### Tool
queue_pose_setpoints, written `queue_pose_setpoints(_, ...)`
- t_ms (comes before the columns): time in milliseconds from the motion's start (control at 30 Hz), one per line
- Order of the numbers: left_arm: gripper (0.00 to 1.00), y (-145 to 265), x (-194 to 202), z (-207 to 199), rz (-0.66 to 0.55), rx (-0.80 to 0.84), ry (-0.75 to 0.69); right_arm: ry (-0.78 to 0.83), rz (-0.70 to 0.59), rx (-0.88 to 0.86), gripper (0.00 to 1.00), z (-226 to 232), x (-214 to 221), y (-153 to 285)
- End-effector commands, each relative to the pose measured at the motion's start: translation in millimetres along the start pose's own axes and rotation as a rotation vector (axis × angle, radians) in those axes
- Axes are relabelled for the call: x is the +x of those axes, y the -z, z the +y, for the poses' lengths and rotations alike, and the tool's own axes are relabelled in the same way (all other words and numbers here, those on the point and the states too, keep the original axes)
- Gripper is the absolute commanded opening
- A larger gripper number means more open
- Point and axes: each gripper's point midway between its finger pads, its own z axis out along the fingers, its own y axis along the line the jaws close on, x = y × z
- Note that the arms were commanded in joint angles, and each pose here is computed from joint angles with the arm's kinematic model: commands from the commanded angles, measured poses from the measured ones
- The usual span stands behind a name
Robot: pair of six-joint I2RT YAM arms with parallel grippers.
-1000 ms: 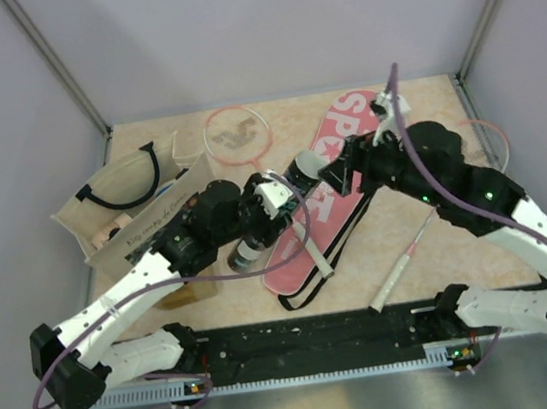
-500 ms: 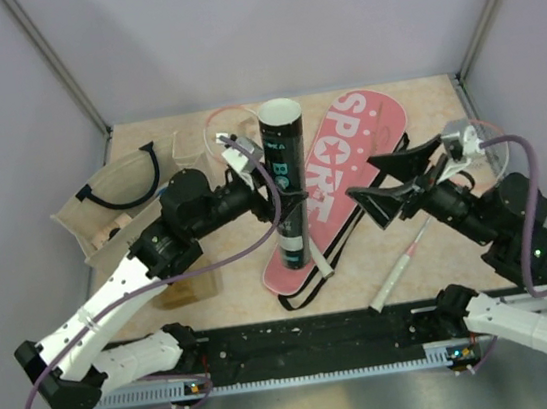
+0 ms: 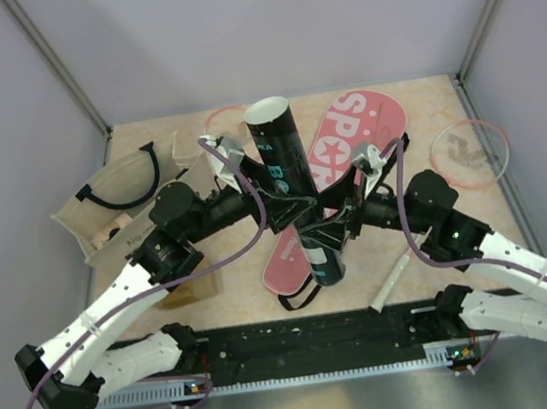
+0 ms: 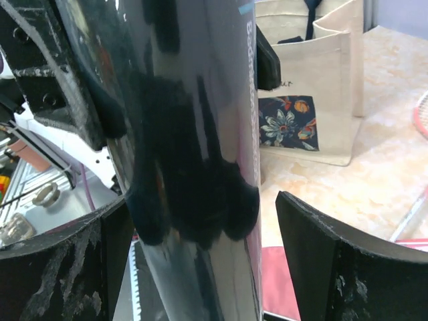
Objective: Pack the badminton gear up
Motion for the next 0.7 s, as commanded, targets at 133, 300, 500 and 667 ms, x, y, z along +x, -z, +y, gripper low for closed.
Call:
queue_pose_setpoints(133,0.27,-1,-26,-22,-0.094,0.096,-0.032,-0.03,-0.037,-0.099,0.71,17,-5,-8)
queue_pose_setpoints(300,0.54,0,-18,-14,-0.063,0.058,-0.044,-0.094,-0.071,-0.086,0.48,13,-3,-9)
queue_pose_setpoints(500,0.9,11,-5,3,-0.02,-0.038,-0.083,-0.134,-0.163,-0.001,0.38,0,-13,-4)
queue_pose_setpoints(667,0.99,20,5,14,0.01,-0.101,-0.126,-0.119,-0.269,0.141,0.37,-22,-32,8)
